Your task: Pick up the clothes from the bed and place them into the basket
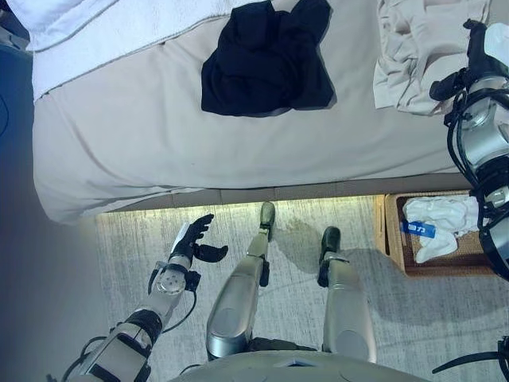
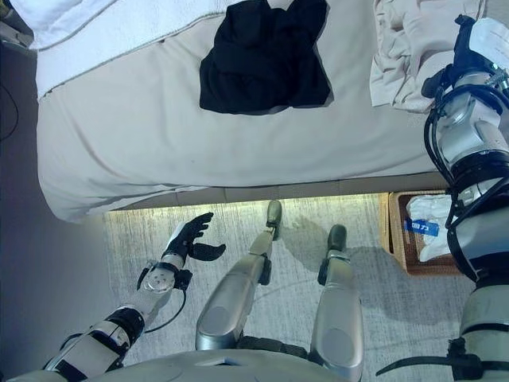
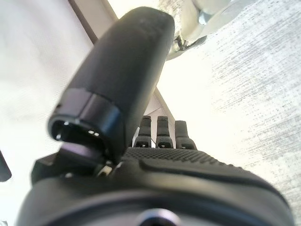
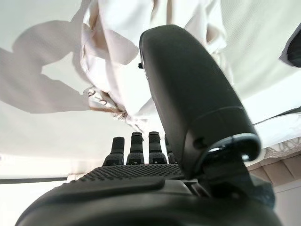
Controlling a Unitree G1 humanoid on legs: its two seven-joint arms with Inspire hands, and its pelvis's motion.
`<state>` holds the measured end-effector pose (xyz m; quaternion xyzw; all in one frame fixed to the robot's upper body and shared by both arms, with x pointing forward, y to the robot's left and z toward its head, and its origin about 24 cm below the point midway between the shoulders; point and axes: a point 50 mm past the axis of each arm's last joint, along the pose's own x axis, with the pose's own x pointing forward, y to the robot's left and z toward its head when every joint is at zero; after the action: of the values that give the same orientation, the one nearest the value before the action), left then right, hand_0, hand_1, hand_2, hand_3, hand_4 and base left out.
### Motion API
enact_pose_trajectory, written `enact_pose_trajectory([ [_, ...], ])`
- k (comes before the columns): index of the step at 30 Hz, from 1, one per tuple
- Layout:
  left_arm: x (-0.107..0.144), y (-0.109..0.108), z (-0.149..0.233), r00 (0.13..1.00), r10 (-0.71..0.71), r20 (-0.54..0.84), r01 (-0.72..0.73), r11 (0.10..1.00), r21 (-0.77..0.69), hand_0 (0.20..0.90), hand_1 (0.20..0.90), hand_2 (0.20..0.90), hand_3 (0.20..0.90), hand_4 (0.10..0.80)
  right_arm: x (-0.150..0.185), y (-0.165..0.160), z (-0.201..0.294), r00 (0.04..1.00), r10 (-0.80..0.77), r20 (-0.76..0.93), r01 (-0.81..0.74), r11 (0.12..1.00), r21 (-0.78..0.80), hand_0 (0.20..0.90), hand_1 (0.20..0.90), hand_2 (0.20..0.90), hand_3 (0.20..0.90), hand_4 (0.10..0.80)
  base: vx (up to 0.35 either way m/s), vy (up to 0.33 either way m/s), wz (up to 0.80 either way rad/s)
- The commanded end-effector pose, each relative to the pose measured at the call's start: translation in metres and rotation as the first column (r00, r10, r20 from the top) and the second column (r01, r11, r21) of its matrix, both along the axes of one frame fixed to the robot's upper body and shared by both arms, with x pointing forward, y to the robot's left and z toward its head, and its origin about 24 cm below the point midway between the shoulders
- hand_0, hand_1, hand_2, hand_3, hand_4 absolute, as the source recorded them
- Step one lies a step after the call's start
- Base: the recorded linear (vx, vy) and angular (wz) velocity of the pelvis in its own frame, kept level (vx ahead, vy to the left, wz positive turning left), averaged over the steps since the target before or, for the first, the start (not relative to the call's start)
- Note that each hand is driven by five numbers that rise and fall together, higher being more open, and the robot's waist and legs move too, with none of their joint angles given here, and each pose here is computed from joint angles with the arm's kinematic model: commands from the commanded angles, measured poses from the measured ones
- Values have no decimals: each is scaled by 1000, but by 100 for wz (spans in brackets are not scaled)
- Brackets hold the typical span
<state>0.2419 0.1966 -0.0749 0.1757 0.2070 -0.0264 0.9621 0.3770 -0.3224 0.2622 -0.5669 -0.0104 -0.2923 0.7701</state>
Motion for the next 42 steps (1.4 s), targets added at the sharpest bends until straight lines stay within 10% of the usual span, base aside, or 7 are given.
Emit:
enact_pose_trajectory([
  [1,5,8,12,996,20,84,-20,1000,-6,900,900,900,900,800,-7,25,85,976,75,206,-37,983,-180,900,900,900,900,800,0,0,0],
  [29,-5,23,39,968,67,242,-48,995,-83,900,900,900,900,800,-21,-4,126,974,-115,198,137,986,-100,900,900,900,900,800,-5,-25,3],
  [30,-7,24,40,966,68,249,-49,995,-84,900,900,900,900,800,-22,-3,129,974,-102,203,124,987,-101,300,300,300,200,100,0,0,0],
  [42,-7,29,46,963,60,264,-42,996,-75,900,900,900,900,800,-26,-6,130,959,-79,272,107,990,-92,300,300,300,200,100,-1,-3,0],
])
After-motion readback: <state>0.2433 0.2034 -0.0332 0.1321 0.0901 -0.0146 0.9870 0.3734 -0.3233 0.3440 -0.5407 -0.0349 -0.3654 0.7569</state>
